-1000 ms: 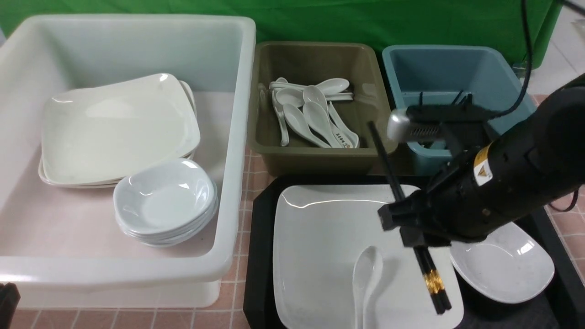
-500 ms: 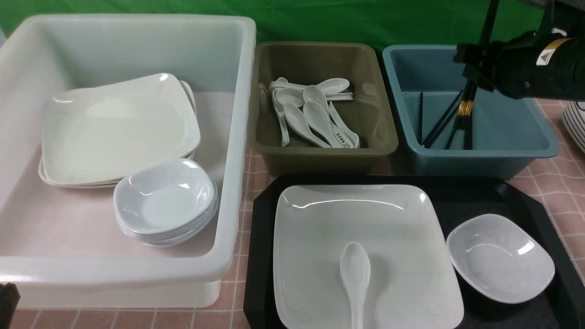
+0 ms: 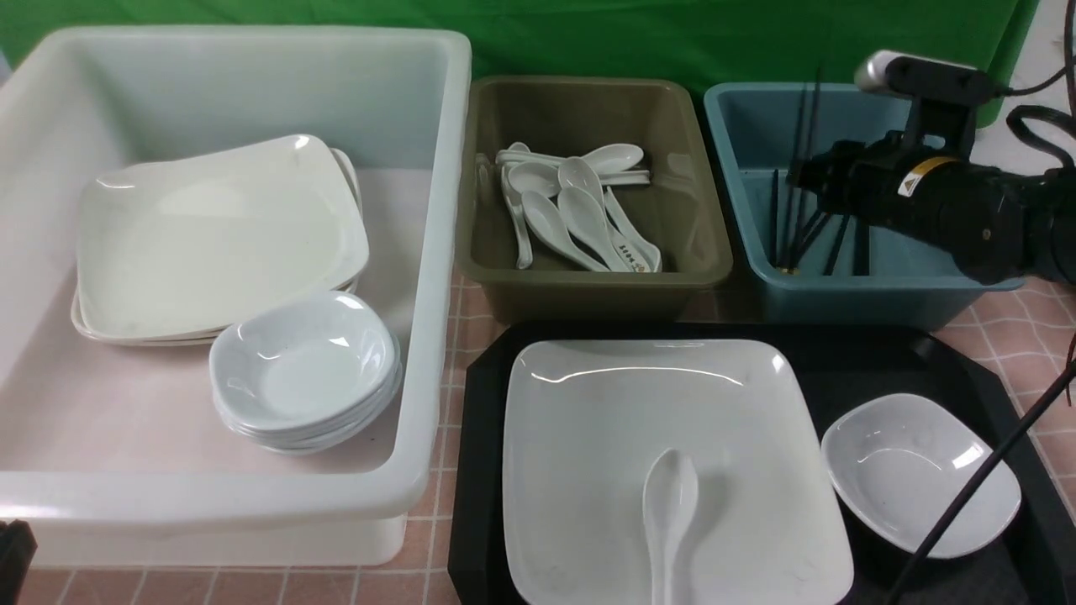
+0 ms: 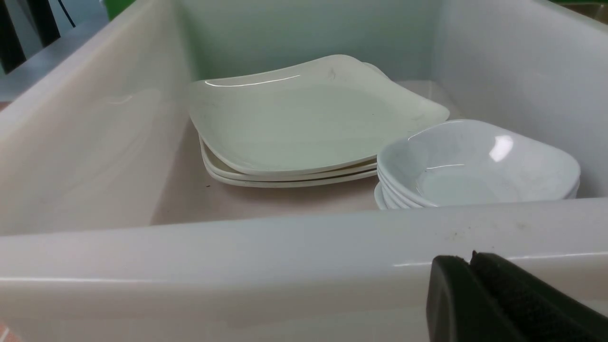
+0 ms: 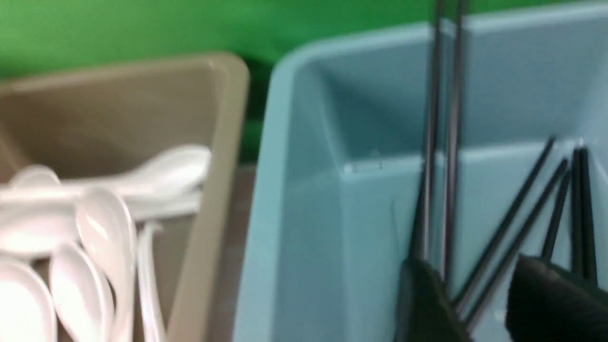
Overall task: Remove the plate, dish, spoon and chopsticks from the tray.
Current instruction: Use the right arm to put the chopsticks into the small storage box on the right, then use the right arm to grab a soup spoon from the plate
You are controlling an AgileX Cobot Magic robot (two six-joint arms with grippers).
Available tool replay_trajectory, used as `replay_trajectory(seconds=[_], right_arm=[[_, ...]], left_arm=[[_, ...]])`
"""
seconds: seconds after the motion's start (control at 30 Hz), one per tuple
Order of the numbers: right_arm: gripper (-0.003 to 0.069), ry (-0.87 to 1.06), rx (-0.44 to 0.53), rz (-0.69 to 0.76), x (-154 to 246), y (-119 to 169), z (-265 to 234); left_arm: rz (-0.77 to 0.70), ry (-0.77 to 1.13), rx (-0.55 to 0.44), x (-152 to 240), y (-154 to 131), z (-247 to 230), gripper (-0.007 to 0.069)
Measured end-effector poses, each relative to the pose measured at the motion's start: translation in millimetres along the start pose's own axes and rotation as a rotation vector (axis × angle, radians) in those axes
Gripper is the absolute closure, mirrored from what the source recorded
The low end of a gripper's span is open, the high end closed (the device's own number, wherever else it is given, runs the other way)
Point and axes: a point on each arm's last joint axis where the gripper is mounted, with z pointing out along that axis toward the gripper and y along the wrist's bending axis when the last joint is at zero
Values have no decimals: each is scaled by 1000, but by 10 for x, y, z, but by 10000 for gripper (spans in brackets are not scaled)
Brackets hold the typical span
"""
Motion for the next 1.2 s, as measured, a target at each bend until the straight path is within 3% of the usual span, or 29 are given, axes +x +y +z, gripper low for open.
replay_trajectory(seconds=[0.1,0.2,0.33,0.37,0.4,0.43,0.5,0.67,0.8,0.83,0.9,0.97,1.07,1.2], right_arm=[[292,87,21,-1,-46,8,-138],[335,144,35,-2,-243,54,-457],[494,256,35,-26,-541,247,-1220],[494,257,28,-26,-569,253,-1262],[562,299,15,-48,-628,385,-1646],[569,317,14,-52,-606,397,-1650],[629,396,-39,-89,-556,601,-2138],[628,555,-187,-139,-111,1030,-2505],[543,722,-243,-185,460,1360,-2549],[474,775,-238,-210,620,1433,-2525],[418,812,-233,-228,718,1489,-2506],[274,878,-210,-243,882,1585,-2422],[151,916,-167,-232,1007,1645,-2245],[90,939,-139,-228,1136,1703,-2010]], left_arm=[[0,0,0,0,0,0,604],[0,0,0,0,0,0,604],[0,0,0,0,0,0,604],[0,0,0,0,0,0,604],[0,0,0,0,0,0,604],[0,0,0,0,0,0,604],[0,0,0,0,0,0,604],[0,0,0,0,0,0,604],[0,0,0,0,0,0,604],[0,0,0,0,0,0,604],[0,0,0,0,0,0,604],[0,0,0,0,0,0,604],[0,0,0,0,0,0,604],[0,0,0,0,0,0,604]])
